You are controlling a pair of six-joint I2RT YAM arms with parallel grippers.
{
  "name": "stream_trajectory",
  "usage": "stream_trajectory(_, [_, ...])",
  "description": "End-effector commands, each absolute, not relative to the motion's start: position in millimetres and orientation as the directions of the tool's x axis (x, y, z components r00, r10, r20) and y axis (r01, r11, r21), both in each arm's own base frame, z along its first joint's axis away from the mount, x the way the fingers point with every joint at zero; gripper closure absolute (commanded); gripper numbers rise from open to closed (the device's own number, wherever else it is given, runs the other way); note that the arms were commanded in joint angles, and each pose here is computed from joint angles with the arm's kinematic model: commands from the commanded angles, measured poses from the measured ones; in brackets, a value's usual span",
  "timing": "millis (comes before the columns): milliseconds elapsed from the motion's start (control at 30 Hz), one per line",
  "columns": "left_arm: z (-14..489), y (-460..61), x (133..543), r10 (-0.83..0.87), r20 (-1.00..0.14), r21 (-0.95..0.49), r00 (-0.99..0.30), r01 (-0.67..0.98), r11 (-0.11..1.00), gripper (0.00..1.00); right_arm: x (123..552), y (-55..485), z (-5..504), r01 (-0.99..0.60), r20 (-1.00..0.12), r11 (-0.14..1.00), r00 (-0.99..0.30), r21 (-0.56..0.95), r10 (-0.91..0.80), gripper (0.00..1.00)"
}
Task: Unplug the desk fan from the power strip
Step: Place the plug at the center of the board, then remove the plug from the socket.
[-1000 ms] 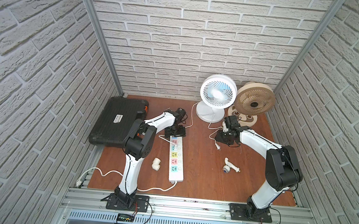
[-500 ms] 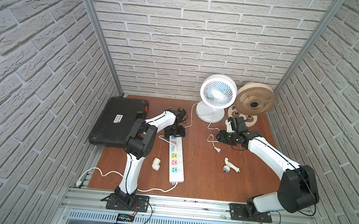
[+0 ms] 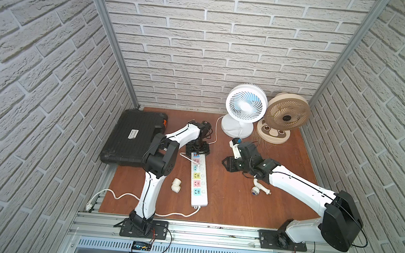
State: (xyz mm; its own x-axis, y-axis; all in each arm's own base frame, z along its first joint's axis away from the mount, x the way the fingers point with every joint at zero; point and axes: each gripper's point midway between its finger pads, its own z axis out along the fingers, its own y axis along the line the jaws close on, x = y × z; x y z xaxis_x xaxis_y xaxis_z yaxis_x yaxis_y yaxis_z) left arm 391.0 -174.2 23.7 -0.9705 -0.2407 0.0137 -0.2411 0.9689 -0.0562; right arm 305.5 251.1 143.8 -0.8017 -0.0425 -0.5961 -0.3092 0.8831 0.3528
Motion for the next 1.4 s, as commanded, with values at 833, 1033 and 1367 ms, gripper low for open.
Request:
stream_trajectory(833, [-22.2, -166.6, 346.8, -0.280, 0.294, -0.009, -0.914, -0.296, 0.955, 1.00, 319.3, 373.0, 82.5, -0.459, -0.624, 0.873, -0.734, 0.164, -0.269, 0.48])
stream_trajectory(1033, [-24.7, -166.1, 348.4, -0.283, 0.301, -0.018, -0.911, -0.302, 0.953, 1.00, 327.3, 376.4, 71.9, -0.448, -0.617, 0.884, -0.736, 0.136, -0.279, 0.51])
stream_trajectory(1367, [-26.9, -166.5, 349.5, -0.281, 0.304, -0.026, -0.910, -0.303, 0.953, 1.00, 334.1, 372.6, 54.2, -0.423, -0.592, 0.903, -0.748, 0.076, -0.301, 0.66])
